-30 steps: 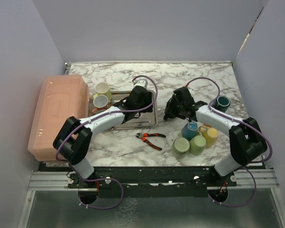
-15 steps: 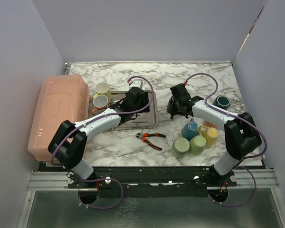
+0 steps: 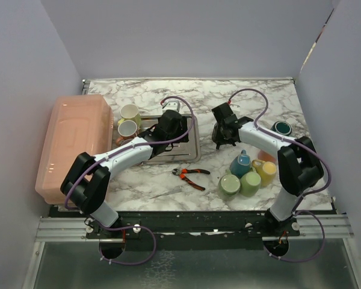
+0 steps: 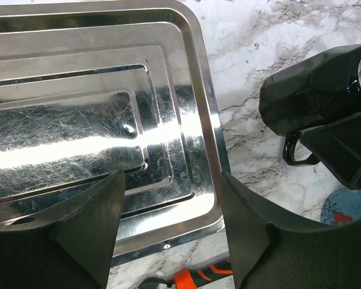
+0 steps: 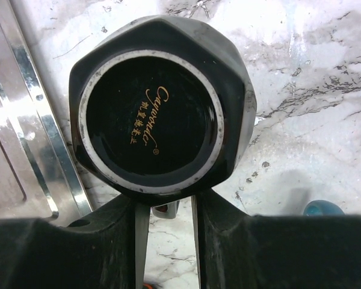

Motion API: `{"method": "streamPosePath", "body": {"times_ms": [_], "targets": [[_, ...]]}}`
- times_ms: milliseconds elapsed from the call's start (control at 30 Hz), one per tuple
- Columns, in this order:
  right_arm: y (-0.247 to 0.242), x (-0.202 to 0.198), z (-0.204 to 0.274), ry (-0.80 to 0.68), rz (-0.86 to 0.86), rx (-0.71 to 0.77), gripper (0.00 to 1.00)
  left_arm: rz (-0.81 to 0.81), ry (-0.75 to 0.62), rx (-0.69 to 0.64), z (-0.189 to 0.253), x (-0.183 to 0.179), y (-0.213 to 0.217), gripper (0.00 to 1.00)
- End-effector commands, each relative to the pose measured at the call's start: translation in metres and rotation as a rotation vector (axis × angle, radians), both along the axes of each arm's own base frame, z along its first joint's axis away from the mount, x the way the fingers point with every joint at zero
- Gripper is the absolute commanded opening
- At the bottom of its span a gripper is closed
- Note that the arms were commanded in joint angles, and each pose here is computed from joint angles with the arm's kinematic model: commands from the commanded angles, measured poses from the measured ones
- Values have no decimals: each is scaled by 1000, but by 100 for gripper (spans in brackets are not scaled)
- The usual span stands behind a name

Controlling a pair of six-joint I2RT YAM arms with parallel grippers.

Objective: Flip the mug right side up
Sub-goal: Turn over the cup at the center of the board.

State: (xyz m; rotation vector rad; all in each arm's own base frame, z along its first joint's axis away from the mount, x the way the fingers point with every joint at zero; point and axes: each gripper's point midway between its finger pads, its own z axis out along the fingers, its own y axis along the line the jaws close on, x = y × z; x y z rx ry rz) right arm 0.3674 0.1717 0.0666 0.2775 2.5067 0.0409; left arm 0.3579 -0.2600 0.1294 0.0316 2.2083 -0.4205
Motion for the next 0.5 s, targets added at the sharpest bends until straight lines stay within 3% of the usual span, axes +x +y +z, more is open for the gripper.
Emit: {"method": "streamPosePath", "body": {"times_ms": [0,100,267,467], "targets": [[-7,0,-5,31,13,-65,33,-7,-21,-11,11,-2,3,65],[-7,3,-4,25,18,-69,28,-7,-19,-14,12,-3,4,65],[-8,9,5,-18,24,-83,2,-2,-19,-23,15,-4,5,66],[2,17,25,-149,144,-48,1,-3,-20,-58,22,-8,5,69]]}}
